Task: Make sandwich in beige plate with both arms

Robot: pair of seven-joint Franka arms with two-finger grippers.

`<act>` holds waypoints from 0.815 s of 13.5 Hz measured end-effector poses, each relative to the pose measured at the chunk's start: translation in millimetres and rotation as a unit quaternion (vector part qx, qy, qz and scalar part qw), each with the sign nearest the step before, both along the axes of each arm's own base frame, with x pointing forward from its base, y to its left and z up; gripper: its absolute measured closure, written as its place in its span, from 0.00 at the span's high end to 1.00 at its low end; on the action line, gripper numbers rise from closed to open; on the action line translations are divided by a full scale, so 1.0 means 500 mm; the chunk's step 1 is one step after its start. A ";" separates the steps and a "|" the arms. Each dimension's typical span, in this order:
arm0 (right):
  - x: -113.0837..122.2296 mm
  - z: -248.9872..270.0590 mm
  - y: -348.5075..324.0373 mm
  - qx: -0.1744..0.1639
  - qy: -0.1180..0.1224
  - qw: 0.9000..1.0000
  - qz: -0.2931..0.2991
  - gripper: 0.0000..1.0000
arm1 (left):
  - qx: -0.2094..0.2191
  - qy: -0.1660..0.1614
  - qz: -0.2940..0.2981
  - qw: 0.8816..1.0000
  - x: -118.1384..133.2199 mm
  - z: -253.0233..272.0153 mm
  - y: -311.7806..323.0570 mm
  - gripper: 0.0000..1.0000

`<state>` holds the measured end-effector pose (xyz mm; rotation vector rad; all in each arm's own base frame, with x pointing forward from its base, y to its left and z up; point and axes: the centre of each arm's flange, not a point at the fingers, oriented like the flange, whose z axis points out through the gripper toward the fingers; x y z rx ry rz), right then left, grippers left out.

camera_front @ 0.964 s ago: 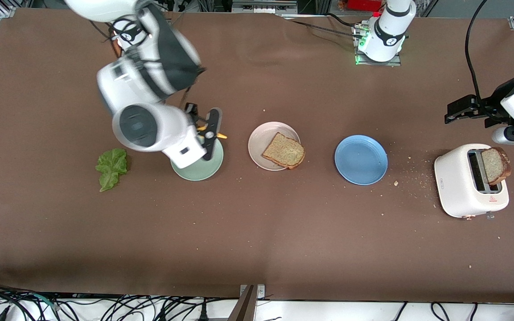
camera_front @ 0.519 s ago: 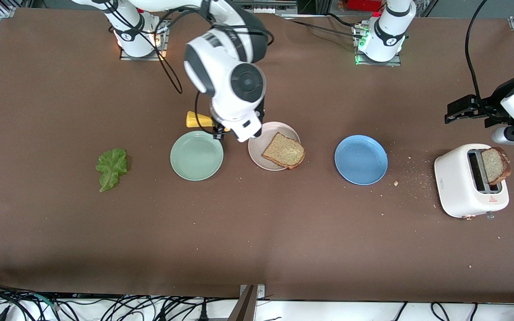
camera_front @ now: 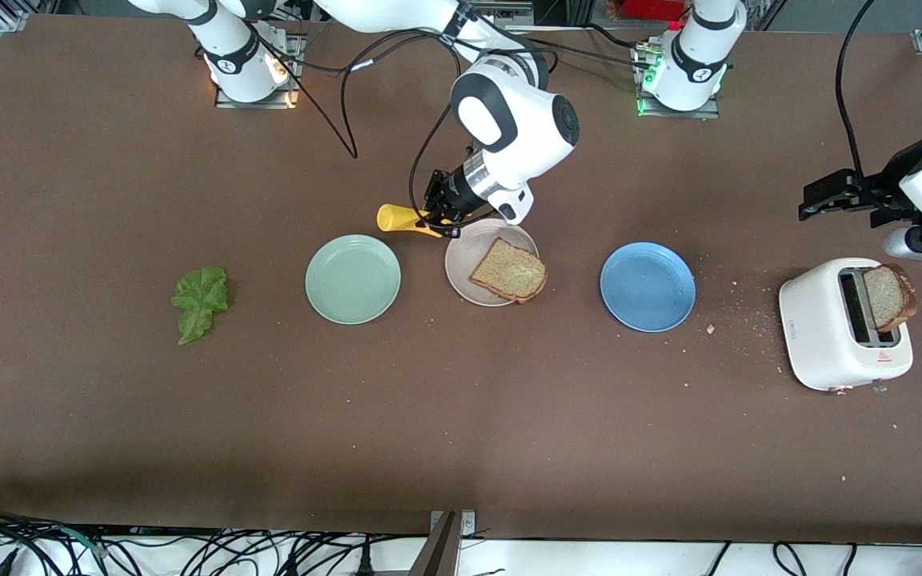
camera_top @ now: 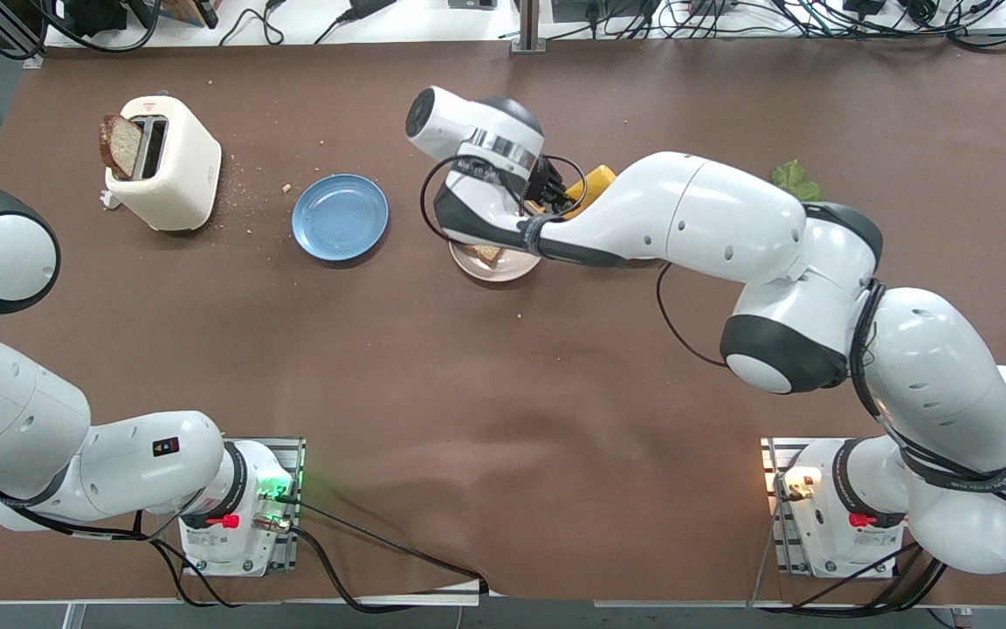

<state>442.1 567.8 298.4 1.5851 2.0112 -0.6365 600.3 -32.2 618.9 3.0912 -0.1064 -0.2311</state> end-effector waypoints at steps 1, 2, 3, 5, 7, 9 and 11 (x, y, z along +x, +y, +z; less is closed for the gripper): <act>-0.001 -0.010 0.001 -0.004 -0.001 1.000 0.002 0.06 | 0.000 0.000 0.000 1.000 0.000 0.000 0.001 1.00; 0.001 -0.015 0.002 -0.004 -0.002 1.000 0.004 0.06 | 0.000 0.000 0.001 1.000 0.000 0.000 0.002 1.00; 0.003 -0.016 0.004 -0.001 -0.005 1.000 0.006 0.06 | 0.000 0.000 0.001 1.000 0.000 0.000 0.003 1.00; 0.005 -0.015 0.011 0.011 -0.011 1.000 0.013 0.06 | 0.000 0.000 0.002 1.000 0.000 0.000 0.004 1.00; 0.002 -0.014 0.018 0.016 -0.013 1.000 0.017 0.06 | 0.000 0.000 0.003 1.000 0.000 0.000 0.006 1.00; -0.002 -0.014 0.022 0.017 -0.013 1.000 0.020 0.06 | 0.001 0.001 0.008 1.000 0.001 -0.001 0.017 1.00; -0.005 -0.014 0.027 0.021 -0.015 0.999 0.024 0.06 | 0.001 0.000 0.011 1.000 0.002 -0.001 0.025 1.00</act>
